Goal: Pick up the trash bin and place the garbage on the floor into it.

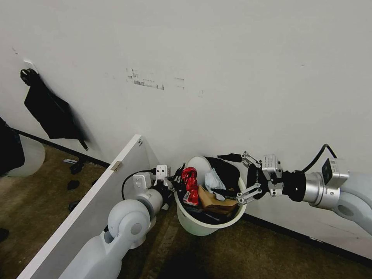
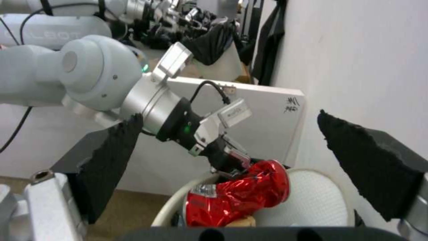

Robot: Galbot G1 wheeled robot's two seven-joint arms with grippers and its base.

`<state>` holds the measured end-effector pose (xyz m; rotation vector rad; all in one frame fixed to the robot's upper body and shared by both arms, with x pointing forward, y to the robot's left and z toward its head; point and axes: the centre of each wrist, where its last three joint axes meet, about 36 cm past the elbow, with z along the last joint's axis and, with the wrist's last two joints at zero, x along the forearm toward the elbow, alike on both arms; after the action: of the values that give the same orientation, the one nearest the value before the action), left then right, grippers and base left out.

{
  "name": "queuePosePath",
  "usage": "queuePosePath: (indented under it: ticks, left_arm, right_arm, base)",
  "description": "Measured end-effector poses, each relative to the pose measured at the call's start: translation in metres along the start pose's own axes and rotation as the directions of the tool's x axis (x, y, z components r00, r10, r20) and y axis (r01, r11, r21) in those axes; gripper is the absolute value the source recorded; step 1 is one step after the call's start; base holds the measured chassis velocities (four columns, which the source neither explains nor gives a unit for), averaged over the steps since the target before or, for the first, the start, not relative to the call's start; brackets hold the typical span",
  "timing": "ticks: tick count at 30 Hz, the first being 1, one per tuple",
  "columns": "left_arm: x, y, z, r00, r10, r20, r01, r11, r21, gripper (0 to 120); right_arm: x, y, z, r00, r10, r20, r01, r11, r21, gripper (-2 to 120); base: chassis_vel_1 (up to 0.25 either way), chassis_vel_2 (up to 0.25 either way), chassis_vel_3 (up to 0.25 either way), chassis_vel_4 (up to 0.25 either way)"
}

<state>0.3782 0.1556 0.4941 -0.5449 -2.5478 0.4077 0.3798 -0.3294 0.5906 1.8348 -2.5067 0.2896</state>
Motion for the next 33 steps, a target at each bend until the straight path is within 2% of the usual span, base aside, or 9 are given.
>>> queuePosePath:
  ticks: [26,33]
  left_arm:
    - [0.006,0.004,0.001,1.0,-0.022,0.004,0.022,1.0,0.003,4]
    - [0.016,0.005,-0.002,1.0,-0.023,0.015,0.023,1.0,0.0,4]
  right_arm:
    - [-0.001,0.004,-0.013,0.998,0.005,0.069,-0.008,0.999,0.045,100]
    - [0.001,0.003,-0.02,0.995,0.02,0.097,-0.026,0.997,0.066,100]
  base:
    - [0.0,0.0,0.0,0.0]
    - [0.0,0.0,0.0,0.0]
